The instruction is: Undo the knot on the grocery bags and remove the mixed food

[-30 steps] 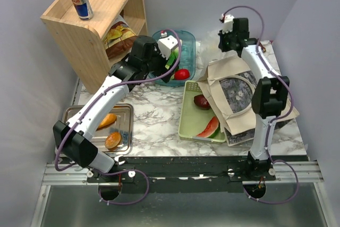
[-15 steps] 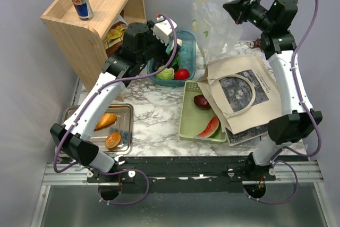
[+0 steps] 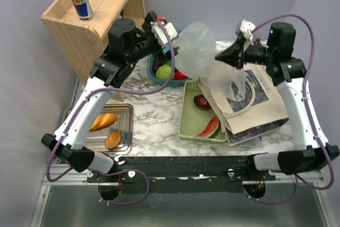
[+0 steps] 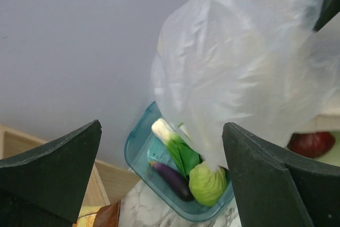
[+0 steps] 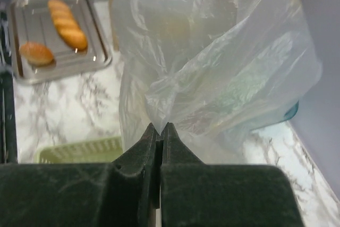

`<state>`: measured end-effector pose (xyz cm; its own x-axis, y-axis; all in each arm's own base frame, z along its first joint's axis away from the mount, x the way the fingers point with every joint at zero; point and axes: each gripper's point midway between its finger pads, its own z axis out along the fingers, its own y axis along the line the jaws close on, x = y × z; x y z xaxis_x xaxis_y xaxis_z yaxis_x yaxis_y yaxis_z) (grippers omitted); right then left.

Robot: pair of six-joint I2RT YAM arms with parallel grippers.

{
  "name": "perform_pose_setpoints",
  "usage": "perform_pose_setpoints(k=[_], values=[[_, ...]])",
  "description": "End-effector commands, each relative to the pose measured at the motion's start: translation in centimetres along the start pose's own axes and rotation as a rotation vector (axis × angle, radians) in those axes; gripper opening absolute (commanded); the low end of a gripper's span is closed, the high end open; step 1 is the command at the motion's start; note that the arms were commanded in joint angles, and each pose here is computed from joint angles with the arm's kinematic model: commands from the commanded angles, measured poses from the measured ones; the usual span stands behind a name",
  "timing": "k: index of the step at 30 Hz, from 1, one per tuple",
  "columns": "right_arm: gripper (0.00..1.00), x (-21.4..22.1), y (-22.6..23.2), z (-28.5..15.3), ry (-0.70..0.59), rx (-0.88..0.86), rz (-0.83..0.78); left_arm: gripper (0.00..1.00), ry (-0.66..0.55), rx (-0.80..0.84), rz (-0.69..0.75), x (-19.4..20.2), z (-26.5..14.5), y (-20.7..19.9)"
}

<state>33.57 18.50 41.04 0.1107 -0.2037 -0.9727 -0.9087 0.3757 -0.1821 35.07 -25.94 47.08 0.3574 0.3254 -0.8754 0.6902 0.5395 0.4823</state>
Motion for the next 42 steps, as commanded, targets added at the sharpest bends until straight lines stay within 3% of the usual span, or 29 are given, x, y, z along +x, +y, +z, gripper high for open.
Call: perform_pose_setpoints(k=[1, 5, 7, 9, 10, 11, 14, 15, 17, 18, 24, 30, 35, 36, 41, 42], values=[[0.01, 5.3, 5.9, -2.6, 0.139, -0.131, -0.138, 0.99, 0.116, 0.345, 0.109, 8.0, 1.9, -8.0], [0.01, 8.8, 7.9, -4.1, 0.230, -0.133, -0.195, 0.98, 0.098, 0.438, 0.238, 10.4, 3.7, -12.7], [0.01, 9.7, 8.0, -4.5, 0.252, -0.111, -0.205, 0.95, 0.059, 0.504, 0.251, 9.6, 4.0, -15.3], [0.01, 10.0, 7.4, -4.5, 0.260, -0.056, -0.187, 0.78, 0.010, 0.594, 0.226, 7.7, 3.4, -17.7], [0.06, 10.0, 7.2, -4.6, 0.264, -0.038, -0.184, 0.65, -0.004, 0.632, 0.210, 6.8, 2.9, -18.6], [0.16, 10.0, 6.8, -4.7, 0.267, -0.015, -0.190, 0.52, -0.019, 0.660, 0.190, 5.9, 2.5, -19.3], [0.73, 9.1, 5.4, -4.7, 0.241, 0.067, -0.222, 0.06, -0.097, 0.701, 0.137, 2.1, 0.6, -19.7], [0.81, 8.4, 5.1, -4.7, 0.216, 0.092, -0.238, 0.00, -0.125, 0.707, 0.128, 1.0, 0.0, -19.7], [0.97, 6.8, 5.1, -4.5, 0.146, 0.103, -0.289, 0.00, -0.173, 0.716, 0.130, -0.8, -1.0, -19.8], [1.00, 5.8, 5.5, -4.3, 0.104, 0.085, -0.316, 0.00, -0.190, 0.723, 0.130, -1.7, -1.4, -19.9], [1.00, 1.0, 7.2, -1.7, -0.091, -0.026, -0.364, 0.00, -0.239, 0.791, 0.018, -6.2, -1.8, -20.1], [1.00, 0.2, 12.8, 1.9, -0.169, -0.199, -0.415, 0.00, -0.300, 0.796, -0.151, -10.0, -0.4, -19.4], [0.99, -3.6, 12.5, 2.8, -0.328, -0.110, -0.389, 0.00, -0.271, 0.877, -0.285, -10.4, -0.1, -20.4], [0.93, -4.5, 11.9, 2.7, -0.358, -0.075, -0.375, 0.00, -0.264, 0.874, -0.297, -10.2, -0.2, -20.5], [0.24, -4.8, 10.8, 2.7, -0.349, -0.011, -0.271, 0.00, -0.267, 0.766, -0.281, -10.5, -0.5, -18.7], [0.11, -4.3, 10.9, 2.7, -0.337, -0.010, -0.256, 0.11, -0.261, 0.733, -0.277, -10.6, -0.6, -17.9]])
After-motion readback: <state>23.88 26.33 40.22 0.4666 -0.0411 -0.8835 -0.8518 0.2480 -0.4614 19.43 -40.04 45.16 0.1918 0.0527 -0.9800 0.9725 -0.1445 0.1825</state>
